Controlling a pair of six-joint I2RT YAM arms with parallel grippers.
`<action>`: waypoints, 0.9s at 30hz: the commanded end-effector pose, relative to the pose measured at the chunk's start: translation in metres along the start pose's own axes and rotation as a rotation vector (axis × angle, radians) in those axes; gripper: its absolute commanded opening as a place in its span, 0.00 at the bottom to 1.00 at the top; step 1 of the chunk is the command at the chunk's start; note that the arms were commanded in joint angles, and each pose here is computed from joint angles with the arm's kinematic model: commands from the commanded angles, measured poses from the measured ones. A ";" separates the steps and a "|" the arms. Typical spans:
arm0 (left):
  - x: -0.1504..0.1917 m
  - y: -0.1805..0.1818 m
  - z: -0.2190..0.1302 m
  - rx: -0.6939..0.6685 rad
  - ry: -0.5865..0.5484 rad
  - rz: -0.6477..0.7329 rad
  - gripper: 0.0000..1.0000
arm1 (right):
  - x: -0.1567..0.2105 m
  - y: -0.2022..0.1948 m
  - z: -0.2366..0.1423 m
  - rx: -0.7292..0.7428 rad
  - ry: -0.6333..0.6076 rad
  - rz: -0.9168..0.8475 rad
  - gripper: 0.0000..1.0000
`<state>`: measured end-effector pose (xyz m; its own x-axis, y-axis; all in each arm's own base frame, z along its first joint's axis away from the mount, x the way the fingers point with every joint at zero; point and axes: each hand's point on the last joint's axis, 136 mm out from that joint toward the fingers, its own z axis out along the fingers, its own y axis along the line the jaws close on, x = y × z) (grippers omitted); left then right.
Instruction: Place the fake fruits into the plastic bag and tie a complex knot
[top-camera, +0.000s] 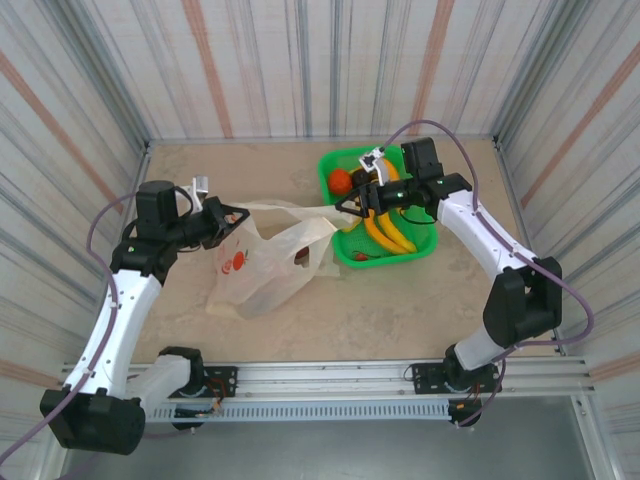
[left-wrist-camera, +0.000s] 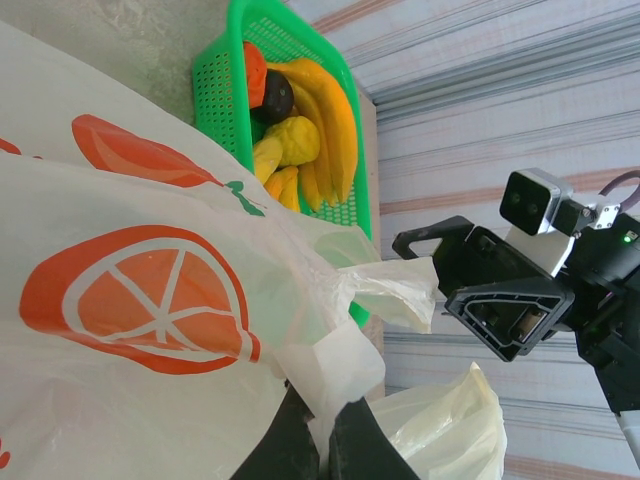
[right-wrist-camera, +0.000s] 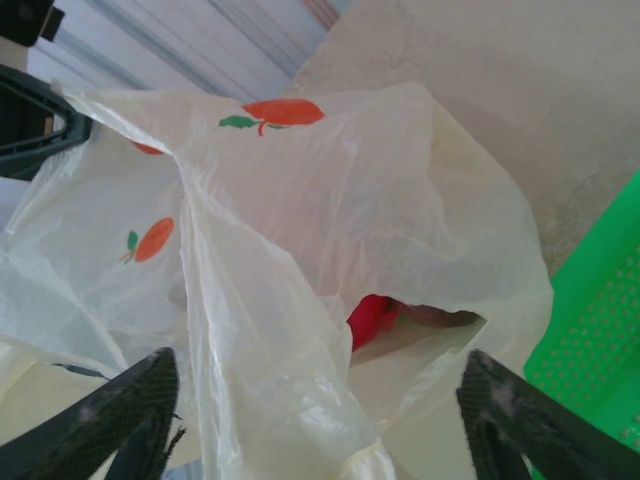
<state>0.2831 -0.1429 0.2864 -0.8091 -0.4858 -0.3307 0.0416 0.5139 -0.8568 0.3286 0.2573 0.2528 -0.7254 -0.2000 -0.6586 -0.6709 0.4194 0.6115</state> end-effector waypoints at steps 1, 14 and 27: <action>-0.002 -0.004 -0.003 0.017 -0.001 0.025 0.00 | 0.008 0.011 0.002 -0.049 0.038 -0.016 0.68; -0.003 -0.004 -0.003 0.013 -0.003 0.049 0.00 | 0.008 0.023 0.001 -0.092 0.044 -0.002 0.00; -0.015 -0.047 -0.035 0.012 -0.065 0.294 0.38 | -0.008 0.011 -0.005 -0.024 -0.014 0.066 0.00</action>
<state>0.2803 -0.1414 0.3202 -0.7769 -0.4098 -0.4780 0.1806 0.5823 -0.7927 0.3185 0.2620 0.2537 -0.7658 -0.1982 -0.6118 -0.6339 0.3929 0.6662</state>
